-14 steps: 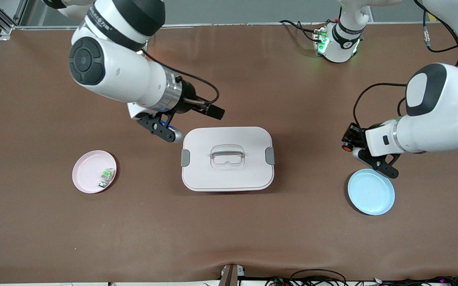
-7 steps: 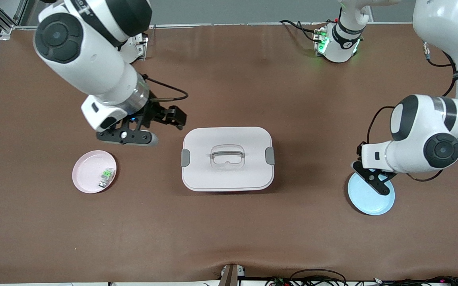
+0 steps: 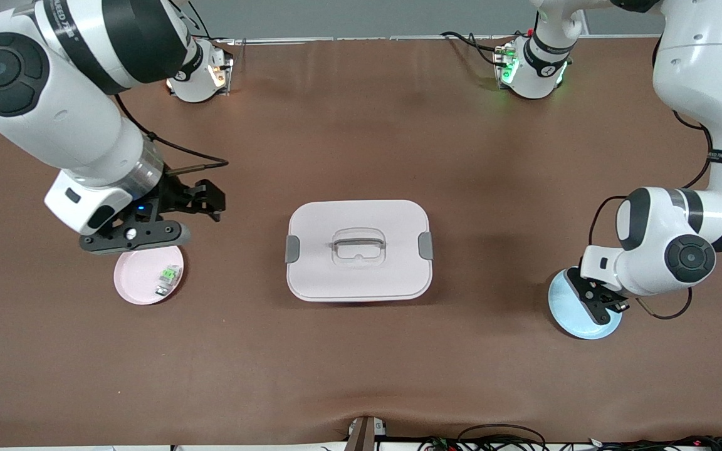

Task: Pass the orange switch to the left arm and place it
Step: 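Carry the switch to the blue plate while the right gripper withdraws, then lower the switch onto the blue plate and open the left gripper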

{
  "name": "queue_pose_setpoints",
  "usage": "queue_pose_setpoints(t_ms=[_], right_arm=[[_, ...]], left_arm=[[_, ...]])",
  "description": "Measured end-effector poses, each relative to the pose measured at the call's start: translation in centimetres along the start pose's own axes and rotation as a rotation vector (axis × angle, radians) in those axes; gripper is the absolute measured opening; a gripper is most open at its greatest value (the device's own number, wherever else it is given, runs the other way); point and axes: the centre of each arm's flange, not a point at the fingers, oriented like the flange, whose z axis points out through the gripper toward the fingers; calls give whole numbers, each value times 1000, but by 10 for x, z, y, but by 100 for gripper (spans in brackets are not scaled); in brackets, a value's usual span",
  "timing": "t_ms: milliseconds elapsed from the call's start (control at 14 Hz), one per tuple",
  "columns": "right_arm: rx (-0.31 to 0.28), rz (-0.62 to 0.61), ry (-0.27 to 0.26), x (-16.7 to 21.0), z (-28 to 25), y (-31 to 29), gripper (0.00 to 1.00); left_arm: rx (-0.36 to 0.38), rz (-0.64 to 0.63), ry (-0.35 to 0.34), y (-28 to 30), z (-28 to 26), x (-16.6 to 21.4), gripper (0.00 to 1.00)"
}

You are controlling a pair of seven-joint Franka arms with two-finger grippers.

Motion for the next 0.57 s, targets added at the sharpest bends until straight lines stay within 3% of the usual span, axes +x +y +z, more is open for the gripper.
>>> queue_pose_setpoints(t_ms=[286, 571], right_arm=[[-113, 11, 31, 4, -8, 39, 100], [-126, 4, 68, -9, -37, 44, 100]], left_arm=[[37, 130, 30, -16, 43, -18, 34], [50, 248, 40, -16, 62, -14, 34]])
